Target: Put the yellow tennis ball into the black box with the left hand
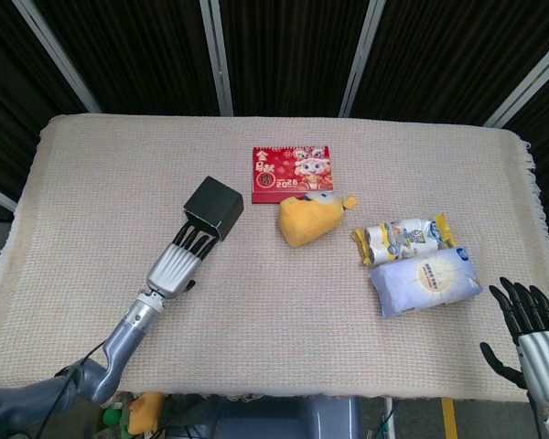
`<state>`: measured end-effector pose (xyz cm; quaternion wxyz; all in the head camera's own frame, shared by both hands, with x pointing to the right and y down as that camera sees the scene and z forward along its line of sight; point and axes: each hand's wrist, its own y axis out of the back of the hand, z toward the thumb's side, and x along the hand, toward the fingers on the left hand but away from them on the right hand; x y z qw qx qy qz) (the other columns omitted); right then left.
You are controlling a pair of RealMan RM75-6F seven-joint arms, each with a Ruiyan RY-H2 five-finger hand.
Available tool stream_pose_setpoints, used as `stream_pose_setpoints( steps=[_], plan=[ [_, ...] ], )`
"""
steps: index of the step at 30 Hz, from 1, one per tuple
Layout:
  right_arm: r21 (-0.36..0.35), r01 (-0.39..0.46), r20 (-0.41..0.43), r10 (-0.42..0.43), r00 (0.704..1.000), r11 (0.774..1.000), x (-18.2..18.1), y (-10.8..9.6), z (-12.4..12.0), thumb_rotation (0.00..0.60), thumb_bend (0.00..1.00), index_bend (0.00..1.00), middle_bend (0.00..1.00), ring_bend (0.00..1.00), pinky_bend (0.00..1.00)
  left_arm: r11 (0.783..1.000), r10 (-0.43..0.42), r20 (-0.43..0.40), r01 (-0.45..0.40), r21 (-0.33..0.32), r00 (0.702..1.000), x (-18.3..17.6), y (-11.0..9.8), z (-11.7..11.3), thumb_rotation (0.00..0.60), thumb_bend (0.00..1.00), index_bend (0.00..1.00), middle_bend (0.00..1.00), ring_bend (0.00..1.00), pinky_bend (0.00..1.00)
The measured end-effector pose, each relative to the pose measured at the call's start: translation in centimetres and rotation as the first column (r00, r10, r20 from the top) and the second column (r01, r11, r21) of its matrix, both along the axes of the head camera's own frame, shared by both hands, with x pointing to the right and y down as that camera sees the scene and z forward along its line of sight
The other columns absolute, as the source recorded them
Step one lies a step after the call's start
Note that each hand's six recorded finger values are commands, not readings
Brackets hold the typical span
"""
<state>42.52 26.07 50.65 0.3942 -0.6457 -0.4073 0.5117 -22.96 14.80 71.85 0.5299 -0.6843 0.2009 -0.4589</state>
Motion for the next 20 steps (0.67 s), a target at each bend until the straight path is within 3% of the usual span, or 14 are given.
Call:
stream_pose_setpoints(
  steps=[5,9,12,16,20],
  plan=[
    [0.007,0.003,0.007,-0.003,1.0,1.0,-0.3,-0.1,0.0,0.6,0.33,0.0,0.0,0.0,0.0,1.0,-0.013,-0.032,0.012,-0.019,0.999,-2.5,2.8,-3.1,0.6,0.03,0.07,0.18,0.09,0.08],
    [-0.006,0.005,0.024,-0.005,1.0,1.0,-0.7,0.5,0.0,0.6,0.32,0.0,0.0,0.0,0.0,0.998,-0.056,-0.032,0.055,-0.033,0.998,-6.7,6.6,-6.9,0.6,0.02,0.05,0.18,0.09,0.08],
    [0.001,0.005,0.014,-0.005,1.0,1.0,-0.7,0.8,-0.2,0.6,0.32,0.0,0.0,0.0,0.0,0.995,-0.102,-0.049,0.102,0.004,0.994,-10.0,8.9,-10.2,0.6,0.02,0.05,0.18,0.09,0.08],
    [0.017,0.016,0.004,-0.016,1.0,1.0,-0.9,1.3,-0.7,0.6,0.32,0.0,0.0,0.0,0.0,0.984,-0.131,-0.098,0.141,0.108,0.987,-13.5,11.2,-14.5,0.6,0.02,0.06,0.17,0.08,0.08],
    [0.013,0.016,0.004,-0.016,1.0,1.0,-1.0,1.3,-0.6,0.6,0.32,0.0,0.0,0.0,0.0,0.976,-0.158,-0.077,0.168,0.141,0.984,-16.2,13.2,-16.1,0.6,0.02,0.05,0.13,0.07,0.08]
  ],
)
